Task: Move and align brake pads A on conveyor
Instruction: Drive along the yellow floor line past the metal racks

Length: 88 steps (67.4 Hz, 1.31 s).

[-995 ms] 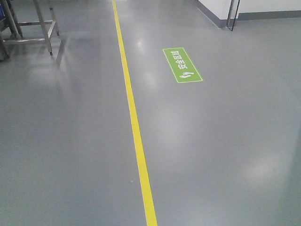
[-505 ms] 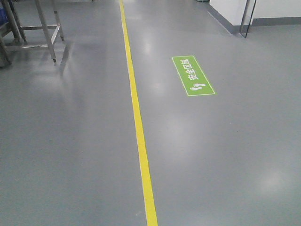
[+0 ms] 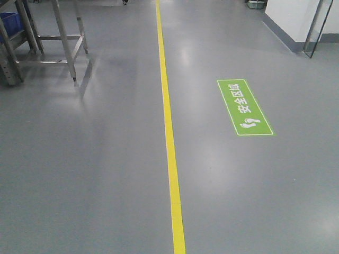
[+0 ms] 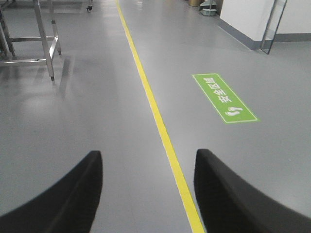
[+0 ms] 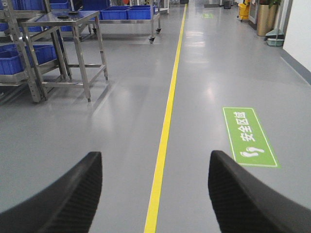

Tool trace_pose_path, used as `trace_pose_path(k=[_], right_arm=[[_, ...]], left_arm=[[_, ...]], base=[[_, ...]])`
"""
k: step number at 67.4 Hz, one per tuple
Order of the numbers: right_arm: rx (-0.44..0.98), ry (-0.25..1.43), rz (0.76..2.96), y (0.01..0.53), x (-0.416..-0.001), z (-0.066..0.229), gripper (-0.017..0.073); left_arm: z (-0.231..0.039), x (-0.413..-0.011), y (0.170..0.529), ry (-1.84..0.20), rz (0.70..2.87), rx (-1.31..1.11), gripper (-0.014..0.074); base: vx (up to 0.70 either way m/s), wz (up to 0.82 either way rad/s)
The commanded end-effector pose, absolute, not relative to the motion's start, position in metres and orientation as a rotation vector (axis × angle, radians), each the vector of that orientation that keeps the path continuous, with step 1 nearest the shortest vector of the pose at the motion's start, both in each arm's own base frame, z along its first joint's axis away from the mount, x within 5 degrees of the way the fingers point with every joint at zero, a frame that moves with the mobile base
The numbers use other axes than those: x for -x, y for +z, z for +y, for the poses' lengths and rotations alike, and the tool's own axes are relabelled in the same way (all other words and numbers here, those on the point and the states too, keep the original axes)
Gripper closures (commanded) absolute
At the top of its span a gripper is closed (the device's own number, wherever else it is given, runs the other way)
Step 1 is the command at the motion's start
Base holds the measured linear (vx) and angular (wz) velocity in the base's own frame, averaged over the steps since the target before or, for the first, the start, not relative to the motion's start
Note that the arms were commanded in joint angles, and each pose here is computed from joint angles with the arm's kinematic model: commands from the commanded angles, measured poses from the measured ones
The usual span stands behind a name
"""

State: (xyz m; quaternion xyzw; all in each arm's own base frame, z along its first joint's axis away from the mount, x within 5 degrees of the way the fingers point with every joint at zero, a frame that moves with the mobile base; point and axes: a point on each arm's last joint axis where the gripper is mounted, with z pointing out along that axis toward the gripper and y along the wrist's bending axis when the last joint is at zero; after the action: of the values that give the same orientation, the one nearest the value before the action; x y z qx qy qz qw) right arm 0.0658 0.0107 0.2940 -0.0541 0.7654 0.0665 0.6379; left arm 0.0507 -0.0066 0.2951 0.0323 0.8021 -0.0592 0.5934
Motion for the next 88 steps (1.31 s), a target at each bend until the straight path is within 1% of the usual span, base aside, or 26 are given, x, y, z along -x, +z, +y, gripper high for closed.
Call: trace_pose_path(k=[1,34,88], right_arm=[[0.129,0.147,1.659,0.3084,-0.0665,0.0109,0.0110],[0.129,0.147,1.659,0.3084,-0.0665,0.0109,0.0110],[0.129,0.147,1.659,0.3084,-0.0665,0.0109,0.0110]], left_arm=[[-0.0072,-0.0522,0.3086,-0.153,1.782,-0.073,0.0200],[-0.0072,-0.0522,0.3086,-0.153,1.782,-0.073,0.0200],[-0.0072,-0.0522,0.3086,-0.153,1.782,-0.073,0.0200]], base=[[0.64,0.12],[0.69,0.05],[0.78,0.06]])
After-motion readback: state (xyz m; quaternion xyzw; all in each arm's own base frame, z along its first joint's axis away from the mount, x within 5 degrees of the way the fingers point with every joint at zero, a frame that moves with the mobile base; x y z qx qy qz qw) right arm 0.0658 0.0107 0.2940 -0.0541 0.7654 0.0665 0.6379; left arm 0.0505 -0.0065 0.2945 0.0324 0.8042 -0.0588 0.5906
